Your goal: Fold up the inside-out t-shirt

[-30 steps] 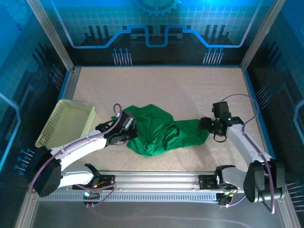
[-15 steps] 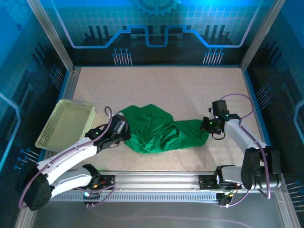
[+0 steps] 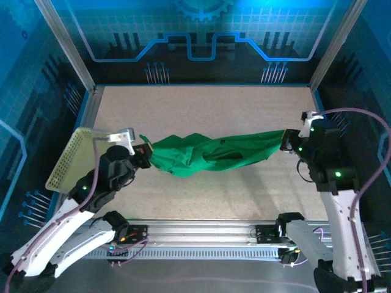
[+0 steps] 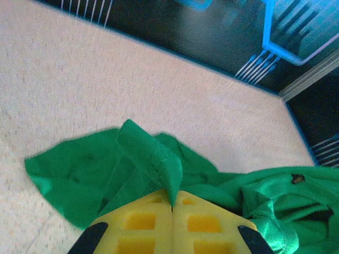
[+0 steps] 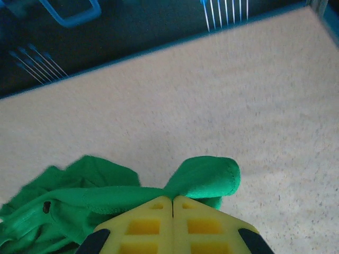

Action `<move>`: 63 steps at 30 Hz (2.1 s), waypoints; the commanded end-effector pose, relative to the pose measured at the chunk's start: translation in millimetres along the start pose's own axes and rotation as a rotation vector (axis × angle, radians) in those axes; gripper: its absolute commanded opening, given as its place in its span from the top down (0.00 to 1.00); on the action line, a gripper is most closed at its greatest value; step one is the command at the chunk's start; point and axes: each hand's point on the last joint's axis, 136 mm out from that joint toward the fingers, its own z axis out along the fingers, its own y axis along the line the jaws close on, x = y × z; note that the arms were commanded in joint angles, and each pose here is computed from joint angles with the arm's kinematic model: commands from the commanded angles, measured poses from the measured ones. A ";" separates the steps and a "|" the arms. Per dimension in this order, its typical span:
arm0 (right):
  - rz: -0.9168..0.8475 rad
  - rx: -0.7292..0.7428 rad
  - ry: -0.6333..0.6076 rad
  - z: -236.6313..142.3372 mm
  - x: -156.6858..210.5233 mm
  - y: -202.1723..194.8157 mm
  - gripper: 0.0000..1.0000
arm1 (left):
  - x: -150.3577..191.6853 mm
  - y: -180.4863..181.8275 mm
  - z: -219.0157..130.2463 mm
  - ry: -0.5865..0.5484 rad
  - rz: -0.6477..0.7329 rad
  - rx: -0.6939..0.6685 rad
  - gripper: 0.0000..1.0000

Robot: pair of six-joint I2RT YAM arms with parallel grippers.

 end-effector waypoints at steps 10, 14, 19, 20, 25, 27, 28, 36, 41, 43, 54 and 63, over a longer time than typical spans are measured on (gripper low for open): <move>-0.178 -0.028 0.327 62.1 103.2 54.0 1.00 | 25.1 90.3 31.2 0.151 -0.061 -0.395 1.00; -0.255 -0.012 0.471 97.0 160.2 75.5 1.00 | 45.5 107.5 38.3 0.203 -0.115 -0.412 1.00; -0.309 0.009 0.552 115.7 188.9 82.8 0.64 | 52.4 116.8 40.7 0.219 -0.130 -0.420 1.00; -0.311 0.012 0.549 115.3 187.5 81.2 0.58 | 52.1 117.3 40.9 0.219 -0.130 -0.420 1.00; -0.220 -0.021 0.517 103.9 173.6 60.2 0.44 | 51.7 126.0 39.6 0.214 -0.123 -0.449 1.00; -0.144 -0.030 0.520 102.2 173.0 44.0 0.44 | 52.6 131.1 40.2 0.213 -0.131 -0.463 1.00; -0.102 -0.032 0.530 103.1 177.0 33.4 0.44 | 53.9 134.6 40.4 0.215 -0.140 -0.470 1.00; 0.106 -0.100 0.601 122.2 209.8 5.7 0.49 | 59.7 139.0 45.4 0.231 -0.181 -0.458 1.00; -0.009 -0.125 0.572 129.6 221.0 25.6 0.38 | 60.8 139.6 45.9 0.234 -0.185 -0.457 1.00; -0.017 -0.150 0.568 133.7 221.6 35.6 0.34 | 61.5 139.5 46.7 0.236 -0.189 -0.455 1.00; -0.079 -0.023 0.571 181.2 204.4 38.0 0.38 | 62.6 139.0 45.3 0.241 -0.196 -0.450 1.00; -0.120 0.047 0.586 182.3 204.2 25.4 0.77 | 62.8 141.4 42.4 0.237 -0.194 -0.455 1.00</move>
